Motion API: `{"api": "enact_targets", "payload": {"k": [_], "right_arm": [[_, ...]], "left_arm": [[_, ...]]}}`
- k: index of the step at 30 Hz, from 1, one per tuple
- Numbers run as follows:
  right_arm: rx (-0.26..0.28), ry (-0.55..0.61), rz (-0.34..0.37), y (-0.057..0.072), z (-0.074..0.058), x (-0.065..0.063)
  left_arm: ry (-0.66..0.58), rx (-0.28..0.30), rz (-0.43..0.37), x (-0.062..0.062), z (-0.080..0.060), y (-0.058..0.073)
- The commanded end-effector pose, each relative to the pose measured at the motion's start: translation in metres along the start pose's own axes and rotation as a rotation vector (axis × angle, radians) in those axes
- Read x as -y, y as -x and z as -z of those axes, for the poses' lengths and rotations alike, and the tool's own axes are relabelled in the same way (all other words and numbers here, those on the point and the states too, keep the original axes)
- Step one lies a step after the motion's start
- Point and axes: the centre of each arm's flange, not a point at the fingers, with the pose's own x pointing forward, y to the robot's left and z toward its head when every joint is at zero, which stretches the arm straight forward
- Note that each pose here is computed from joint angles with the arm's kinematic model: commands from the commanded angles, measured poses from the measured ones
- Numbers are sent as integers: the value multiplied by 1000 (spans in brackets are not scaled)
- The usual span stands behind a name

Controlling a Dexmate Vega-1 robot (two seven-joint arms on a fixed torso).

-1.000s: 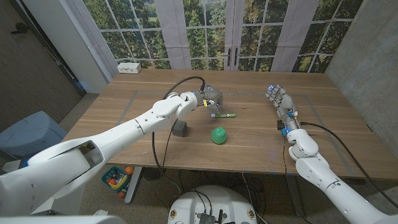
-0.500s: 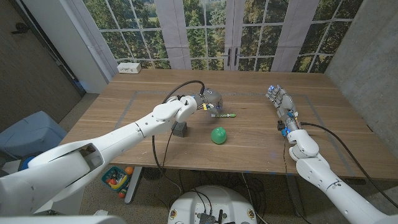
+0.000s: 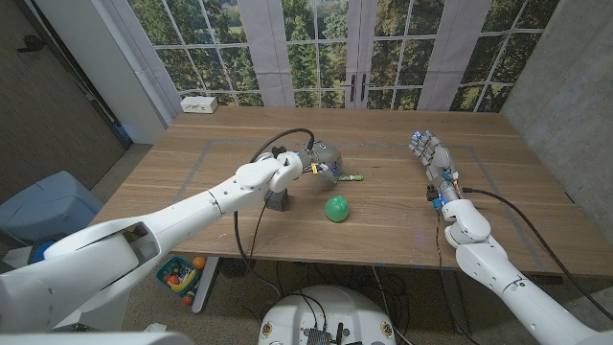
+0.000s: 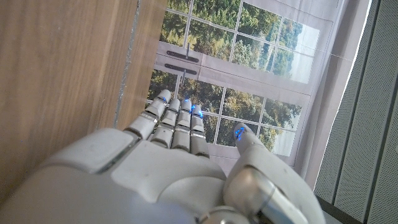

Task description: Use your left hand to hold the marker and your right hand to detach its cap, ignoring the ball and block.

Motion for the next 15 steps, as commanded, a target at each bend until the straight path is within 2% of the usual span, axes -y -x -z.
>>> {"api": "enact_targets", "payload": {"k": [1, 15], "right_arm": [[0, 5, 0, -1, 0, -1], [2, 10, 5, 1, -1, 1]], "left_arm": [[-17, 11, -7, 7, -3, -2], [-70, -17, 17, 15, -3, -6]]}}
